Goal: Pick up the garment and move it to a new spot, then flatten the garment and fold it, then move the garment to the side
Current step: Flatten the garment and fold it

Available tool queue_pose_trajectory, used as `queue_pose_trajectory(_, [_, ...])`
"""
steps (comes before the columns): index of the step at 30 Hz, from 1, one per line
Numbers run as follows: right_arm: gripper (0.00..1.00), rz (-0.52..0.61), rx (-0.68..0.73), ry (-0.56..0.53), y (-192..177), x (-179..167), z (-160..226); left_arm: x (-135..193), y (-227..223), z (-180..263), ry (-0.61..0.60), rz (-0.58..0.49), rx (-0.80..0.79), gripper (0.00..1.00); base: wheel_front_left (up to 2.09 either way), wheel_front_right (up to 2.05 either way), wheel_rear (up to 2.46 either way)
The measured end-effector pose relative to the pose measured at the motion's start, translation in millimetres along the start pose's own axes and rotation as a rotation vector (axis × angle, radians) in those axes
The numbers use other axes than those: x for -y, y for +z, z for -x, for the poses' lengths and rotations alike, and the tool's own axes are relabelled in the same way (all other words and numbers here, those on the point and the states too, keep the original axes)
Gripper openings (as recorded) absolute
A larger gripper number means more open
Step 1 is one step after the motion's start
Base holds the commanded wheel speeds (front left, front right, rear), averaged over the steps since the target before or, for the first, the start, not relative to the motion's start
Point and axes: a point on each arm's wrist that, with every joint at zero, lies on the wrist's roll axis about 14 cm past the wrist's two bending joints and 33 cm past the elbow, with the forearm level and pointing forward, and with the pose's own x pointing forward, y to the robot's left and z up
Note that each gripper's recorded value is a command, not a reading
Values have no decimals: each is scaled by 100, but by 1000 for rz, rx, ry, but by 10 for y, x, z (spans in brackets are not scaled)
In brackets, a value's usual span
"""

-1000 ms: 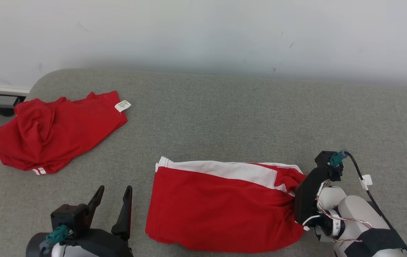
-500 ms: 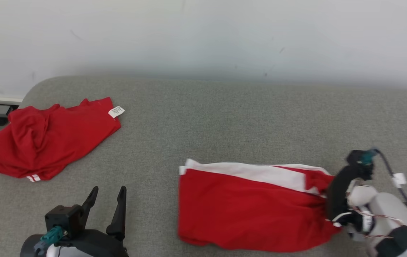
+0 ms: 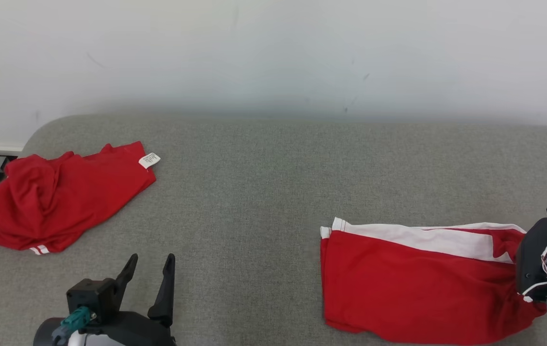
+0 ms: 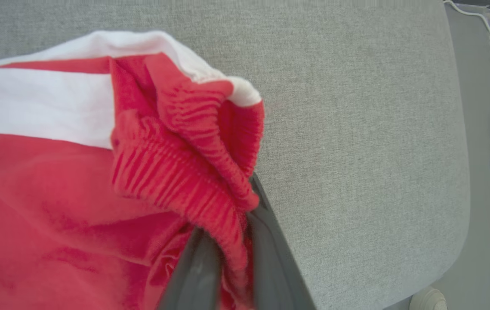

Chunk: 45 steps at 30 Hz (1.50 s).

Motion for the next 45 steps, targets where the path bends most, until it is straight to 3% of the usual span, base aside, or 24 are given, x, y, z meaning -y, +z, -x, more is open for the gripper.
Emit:
queue_pose_trajectory(6, [0,28,8,23,20,-125,114,35,3,60,-8,1,5,100,0,0,0])
queue_pose_trajectory(27, [0,173,33,424,85,-1810,682,141,-41,101,-36,4,-5,100,0,0,0])
queue_pose_trajectory(45, [0,201,-44,465,28,-2111,578,81,-76,69,-13,11,-23,100,0,0,0])
